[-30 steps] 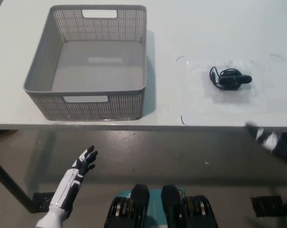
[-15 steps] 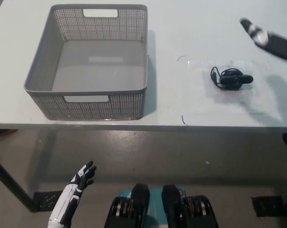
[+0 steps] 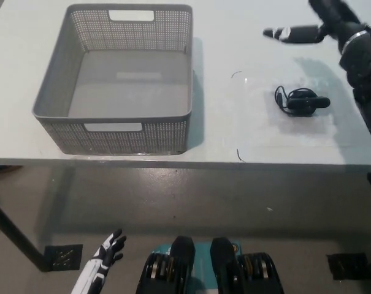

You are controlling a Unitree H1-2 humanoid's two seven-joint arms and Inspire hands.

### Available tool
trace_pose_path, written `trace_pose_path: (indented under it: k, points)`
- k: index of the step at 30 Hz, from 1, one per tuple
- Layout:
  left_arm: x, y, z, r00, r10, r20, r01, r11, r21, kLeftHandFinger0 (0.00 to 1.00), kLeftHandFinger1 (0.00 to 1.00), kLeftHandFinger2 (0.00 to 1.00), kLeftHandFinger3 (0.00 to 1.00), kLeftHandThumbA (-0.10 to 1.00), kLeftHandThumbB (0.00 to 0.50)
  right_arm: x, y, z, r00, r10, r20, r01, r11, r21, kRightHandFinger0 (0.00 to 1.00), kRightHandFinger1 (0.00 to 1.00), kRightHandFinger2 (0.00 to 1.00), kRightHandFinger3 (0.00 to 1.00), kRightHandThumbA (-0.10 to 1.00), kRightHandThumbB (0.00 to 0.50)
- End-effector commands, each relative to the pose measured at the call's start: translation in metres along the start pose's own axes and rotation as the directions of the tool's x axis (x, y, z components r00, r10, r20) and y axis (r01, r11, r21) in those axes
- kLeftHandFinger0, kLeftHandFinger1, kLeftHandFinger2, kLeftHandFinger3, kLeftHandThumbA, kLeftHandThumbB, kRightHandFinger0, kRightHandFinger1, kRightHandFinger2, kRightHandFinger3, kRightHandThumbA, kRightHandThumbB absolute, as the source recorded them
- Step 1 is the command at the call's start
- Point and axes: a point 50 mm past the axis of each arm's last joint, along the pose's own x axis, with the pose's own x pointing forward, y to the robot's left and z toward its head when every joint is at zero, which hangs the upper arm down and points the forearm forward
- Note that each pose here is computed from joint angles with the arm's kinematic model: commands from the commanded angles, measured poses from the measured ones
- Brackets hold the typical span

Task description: Use the right hand to pick up a webcam and put it into a container on the left side

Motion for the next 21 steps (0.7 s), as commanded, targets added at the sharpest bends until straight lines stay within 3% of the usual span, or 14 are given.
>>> trace_pose_path:
  k: [1, 6, 14, 21]
  points:
    - [0.000, 0.000, 0.009, 0.997, 0.008, 0.081, -0.010, 1.000, 0.015, 1.00, 1.00, 1.00, 1.00, 1.00, 0.098, 0.013, -0.014, 0.012, 1.000, 0.022, -0.004, -0.023, 0.997, -0.071, 1.00, 1.00, 1.00, 1.00, 0.89, 0.500]
    - [-0.005, -0.002, 0.007, 0.997, 0.005, 0.077, -0.006, 1.000, 0.009, 1.00, 1.00, 1.00, 1.00, 1.00, 0.097, 0.018, 0.016, -0.004, 0.990, 0.104, -0.099, -0.113, 0.990, -0.085, 1.00, 1.00, 1.00, 1.00, 0.79, 0.499]
    - [-0.005, -0.001, 0.006, 0.997, 0.009, 0.075, -0.010, 1.000, 0.013, 1.00, 1.00, 1.00, 1.00, 1.00, 0.101, 0.015, 0.031, -0.027, 0.968, 0.172, -0.180, -0.188, 0.980, -0.071, 1.00, 1.00, 1.00, 1.00, 0.75, 0.497]
    - [-0.004, -0.001, 0.006, 0.997, 0.007, 0.074, -0.008, 1.000, 0.008, 1.00, 1.00, 1.00, 1.00, 1.00, 0.105, 0.013, 0.039, -0.039, 0.953, 0.209, -0.218, -0.234, 0.967, -0.097, 1.00, 1.00, 1.00, 1.00, 0.79, 0.500]
